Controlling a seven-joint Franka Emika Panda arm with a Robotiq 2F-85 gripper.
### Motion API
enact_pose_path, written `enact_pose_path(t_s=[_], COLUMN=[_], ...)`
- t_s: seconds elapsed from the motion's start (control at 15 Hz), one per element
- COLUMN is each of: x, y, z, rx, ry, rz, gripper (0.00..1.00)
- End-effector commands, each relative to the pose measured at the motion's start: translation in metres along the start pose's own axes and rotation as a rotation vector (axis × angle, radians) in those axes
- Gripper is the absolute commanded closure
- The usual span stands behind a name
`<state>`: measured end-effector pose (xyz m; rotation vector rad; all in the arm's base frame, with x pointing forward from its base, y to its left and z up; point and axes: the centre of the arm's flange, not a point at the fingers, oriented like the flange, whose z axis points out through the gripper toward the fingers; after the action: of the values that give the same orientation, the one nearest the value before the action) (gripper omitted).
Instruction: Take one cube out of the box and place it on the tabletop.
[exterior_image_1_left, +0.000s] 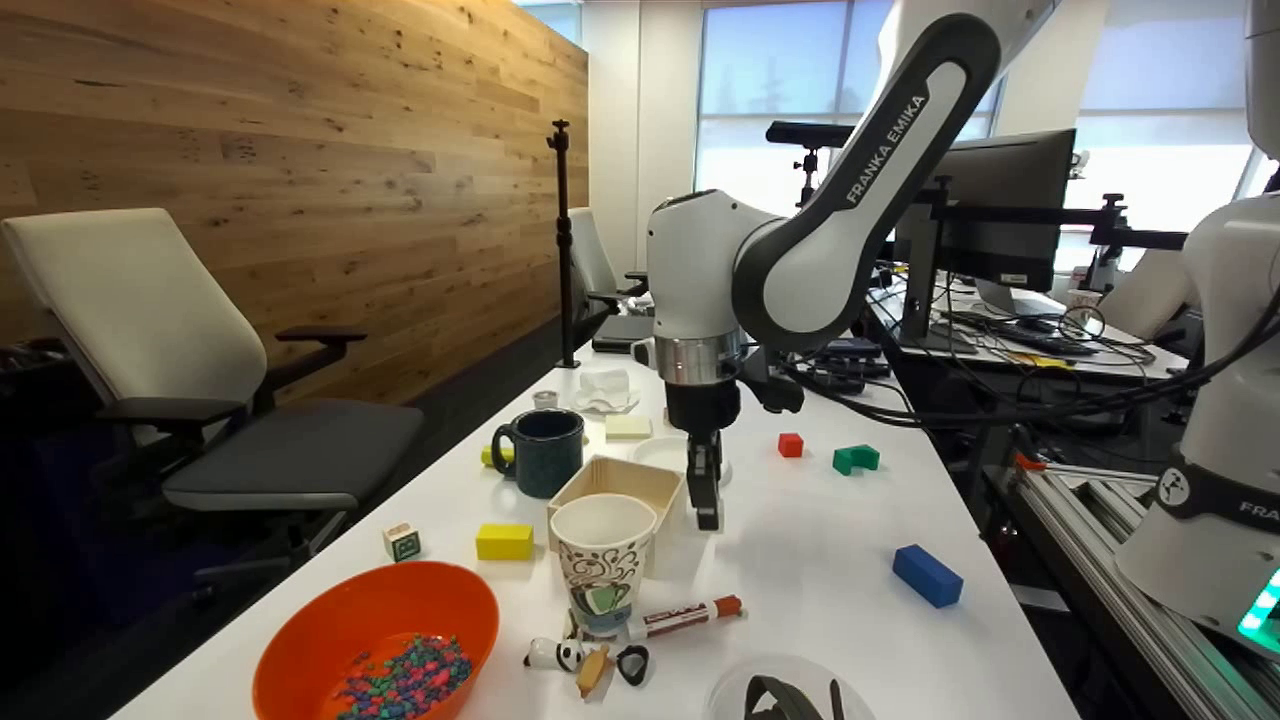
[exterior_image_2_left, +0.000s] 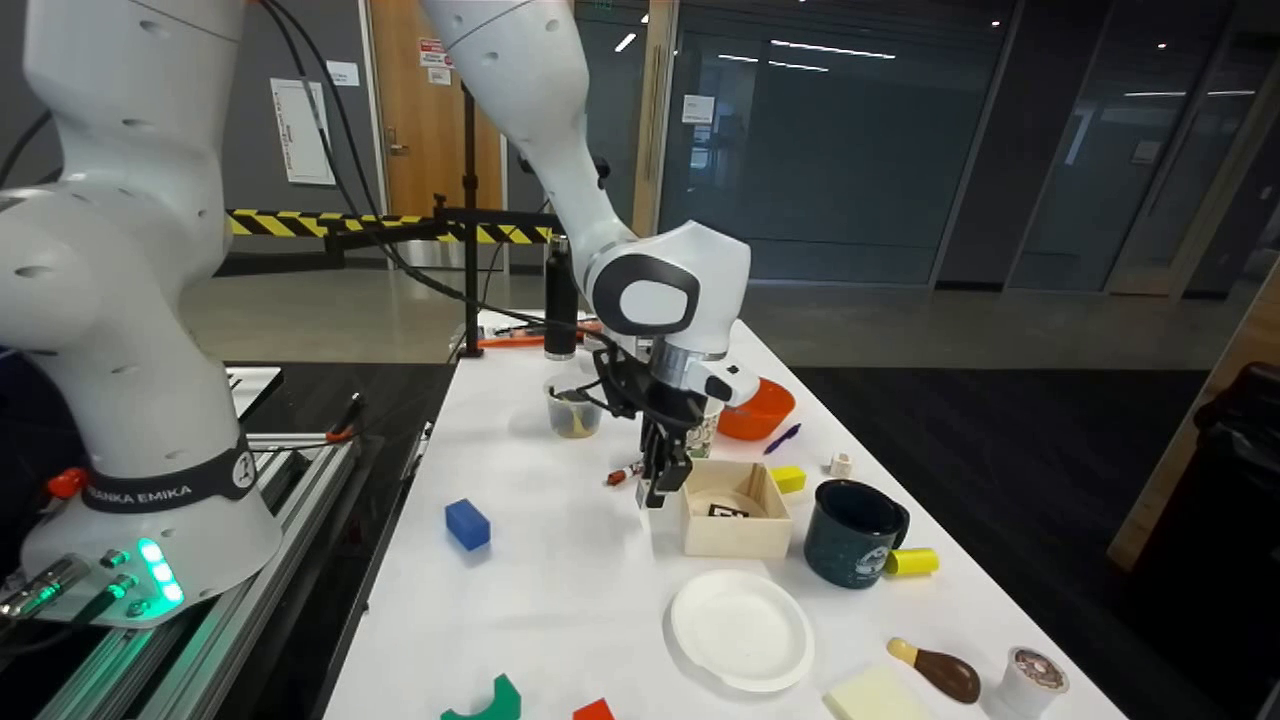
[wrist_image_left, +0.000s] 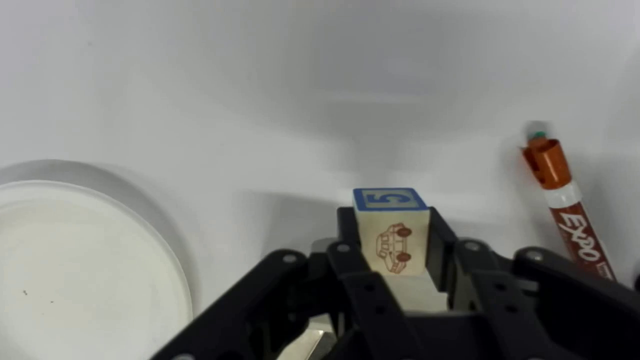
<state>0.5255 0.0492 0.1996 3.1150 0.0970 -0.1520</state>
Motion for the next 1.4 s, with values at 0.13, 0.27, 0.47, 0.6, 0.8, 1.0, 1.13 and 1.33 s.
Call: enact_pose_path(t_s=[0.13,0.27,0.47,0.6,0.8,1.0,1.13,1.33], x=[-0.008,-0.008,-0.008,-0.007,-0.008,-0.009,-0.01,-0.011], y=[-0.002,-0.002,-0.003,-0.004,-0.006,-0.006,-0.005,0.0], z=[0.013,0.016,0.02,0.027,0.034,0.038,0.034,0.015], rx=[0.01,0.009,0.014,0.02,0.026,0.023,0.02,0.004], ry=[0.035,0.034,0.029,0.022,0.009,-0.005,-0.004,0.021], rz=[-0.027,-0.029,-0.033,-0.037,-0.041,-0.039,-0.034,-0.011], gripper=[0.91,0.91,0.91,0.91,0.91,0.34,0.19,0.01])
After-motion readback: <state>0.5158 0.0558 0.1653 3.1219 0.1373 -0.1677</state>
